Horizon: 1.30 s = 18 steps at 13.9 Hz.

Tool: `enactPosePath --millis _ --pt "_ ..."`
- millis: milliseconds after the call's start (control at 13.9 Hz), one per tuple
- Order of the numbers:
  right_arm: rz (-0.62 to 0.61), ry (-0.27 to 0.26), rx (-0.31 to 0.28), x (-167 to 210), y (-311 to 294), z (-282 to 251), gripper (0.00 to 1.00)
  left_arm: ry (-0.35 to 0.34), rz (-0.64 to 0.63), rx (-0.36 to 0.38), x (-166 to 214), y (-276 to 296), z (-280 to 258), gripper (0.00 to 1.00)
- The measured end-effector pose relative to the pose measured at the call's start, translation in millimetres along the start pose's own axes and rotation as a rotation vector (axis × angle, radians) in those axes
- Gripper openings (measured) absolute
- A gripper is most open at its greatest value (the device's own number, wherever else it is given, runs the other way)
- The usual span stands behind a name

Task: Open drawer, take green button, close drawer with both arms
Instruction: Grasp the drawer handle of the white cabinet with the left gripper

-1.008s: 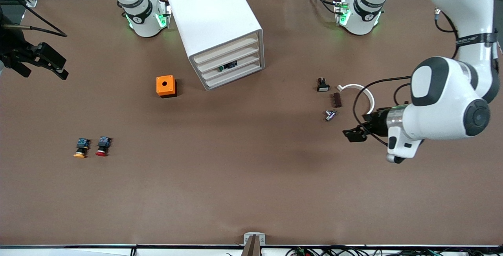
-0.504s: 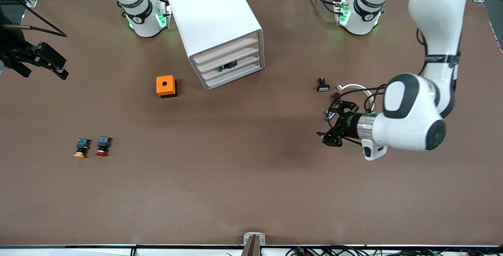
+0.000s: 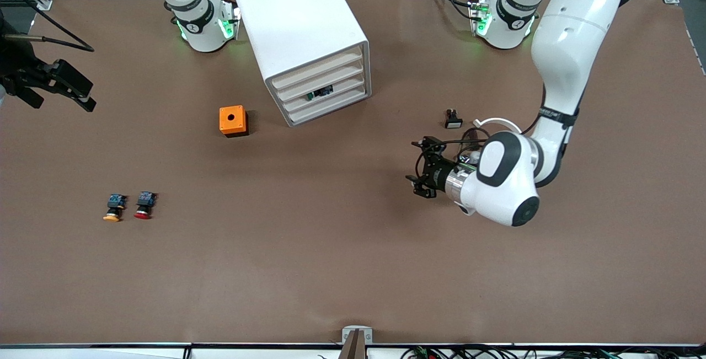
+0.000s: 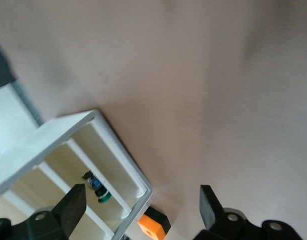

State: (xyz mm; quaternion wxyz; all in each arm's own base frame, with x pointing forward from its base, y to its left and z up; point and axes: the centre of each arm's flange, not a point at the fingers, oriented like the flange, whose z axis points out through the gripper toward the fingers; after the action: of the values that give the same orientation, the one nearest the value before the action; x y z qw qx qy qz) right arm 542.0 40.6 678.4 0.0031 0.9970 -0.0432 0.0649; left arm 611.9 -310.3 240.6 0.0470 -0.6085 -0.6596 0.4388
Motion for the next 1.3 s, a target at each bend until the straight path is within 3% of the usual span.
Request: enactPosePath --millis 432,936,1152,1295 --pt "0.0 0.0 0.0 0 0 0 1.0 -0.069 -0.157 0.26 -9 9 105 1.0" --pt "0.001 0.0 0.0 0 0 0 1.0 -0.061 -0.398 0.43 -16 5 174 0.99" --pt "0.001 0.0 0.0 0 0 0 1.0 -0.026 -0.396 0.48 -25 -6 205 0.68" --pt "0.001 0.0 0.0 0 0 0 1.0 -0.003 -0.392 0.504 -31 -15 225 0.64"
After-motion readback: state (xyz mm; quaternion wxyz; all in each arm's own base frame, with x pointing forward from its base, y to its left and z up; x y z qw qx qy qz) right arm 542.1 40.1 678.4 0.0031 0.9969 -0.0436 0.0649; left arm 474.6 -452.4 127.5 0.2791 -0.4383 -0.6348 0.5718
